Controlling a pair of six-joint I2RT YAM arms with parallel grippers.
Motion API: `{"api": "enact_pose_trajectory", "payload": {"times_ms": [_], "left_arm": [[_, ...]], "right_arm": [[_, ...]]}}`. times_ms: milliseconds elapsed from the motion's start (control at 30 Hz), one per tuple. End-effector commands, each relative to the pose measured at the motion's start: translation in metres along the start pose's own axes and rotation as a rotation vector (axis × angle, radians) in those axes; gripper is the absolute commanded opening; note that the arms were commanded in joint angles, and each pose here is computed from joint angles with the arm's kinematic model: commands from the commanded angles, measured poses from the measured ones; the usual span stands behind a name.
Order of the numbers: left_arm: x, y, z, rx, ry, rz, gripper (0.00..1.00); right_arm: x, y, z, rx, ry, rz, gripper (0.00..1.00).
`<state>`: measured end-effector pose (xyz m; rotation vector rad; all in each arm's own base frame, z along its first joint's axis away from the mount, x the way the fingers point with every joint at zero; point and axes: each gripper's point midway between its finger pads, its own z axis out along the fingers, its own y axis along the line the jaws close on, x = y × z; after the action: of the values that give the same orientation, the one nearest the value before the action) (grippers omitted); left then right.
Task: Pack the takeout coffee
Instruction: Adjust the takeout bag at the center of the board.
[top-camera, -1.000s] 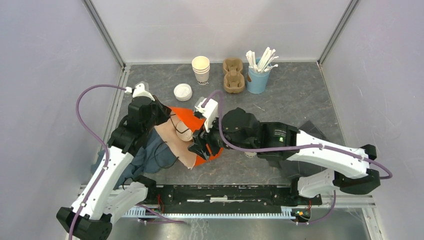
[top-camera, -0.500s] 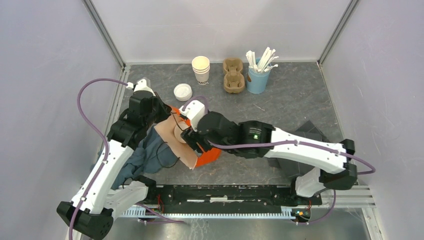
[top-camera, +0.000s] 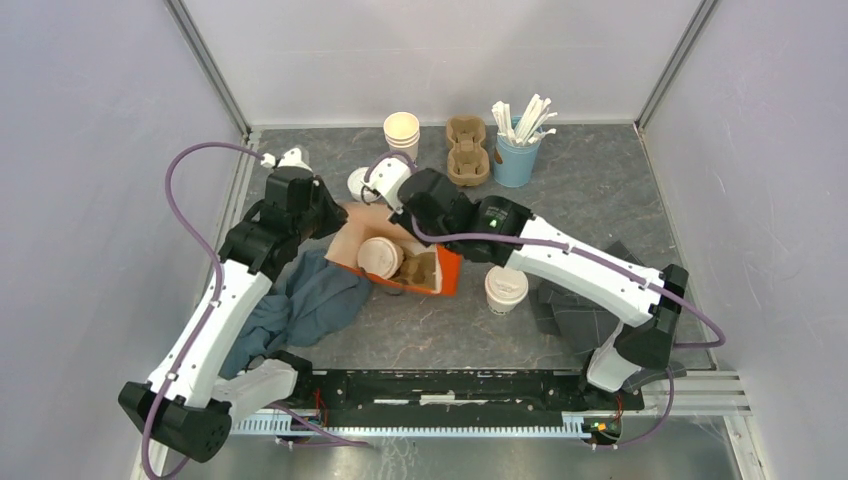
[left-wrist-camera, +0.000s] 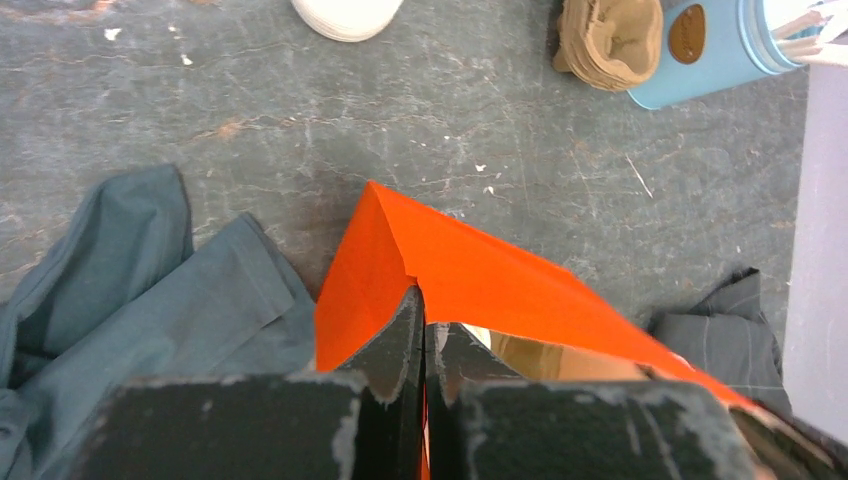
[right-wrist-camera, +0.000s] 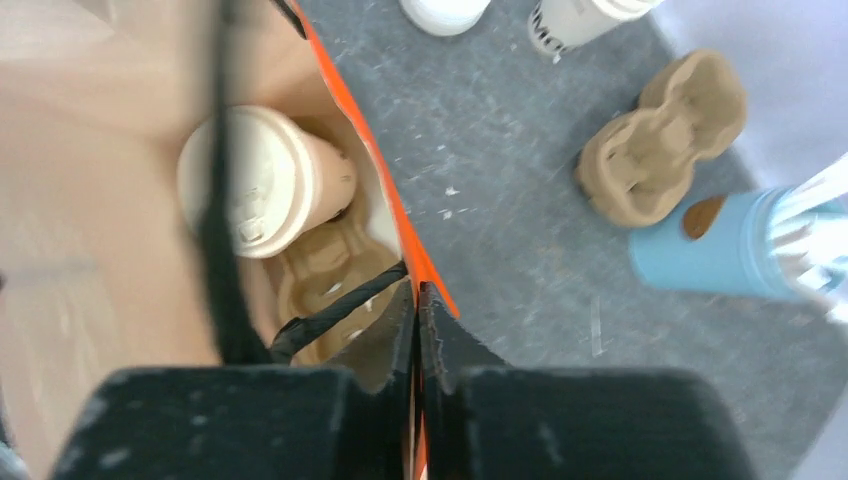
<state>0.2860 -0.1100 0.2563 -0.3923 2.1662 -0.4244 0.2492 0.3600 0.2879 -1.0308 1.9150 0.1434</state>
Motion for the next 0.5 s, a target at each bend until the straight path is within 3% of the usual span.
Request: {"api": "enact_pose_trajectory", "payload": {"times_ms": [0, 267, 400, 467], "left_arm": [[-0.016, -0.023, -0.002, 0.061, -0.004, -0.016, 0.02], [-0.020, -0.039, 0.024, 0.099, 0.005, -0.037, 0.02], [-0.022, -0.047, 0.030, 0.124, 0.010, -0.034, 0.02], [-0.024, -0.045, 0.031, 0.107, 0.003, -0.032, 0.02]], "right_arm": [[-0.031, -0.017, -0.007, -0.080, -0.167, -0.133, 0.00], [-0.033, -0.082, 0.038, -0.036, -0.204, -0.249, 0.01], [-0.045, -0.109, 0.049, 0.030, -0.232, -0.274, 0.13], [-0.045, -0.119, 0.052, 0.045, -0.225, -0.250, 0.26]]}}
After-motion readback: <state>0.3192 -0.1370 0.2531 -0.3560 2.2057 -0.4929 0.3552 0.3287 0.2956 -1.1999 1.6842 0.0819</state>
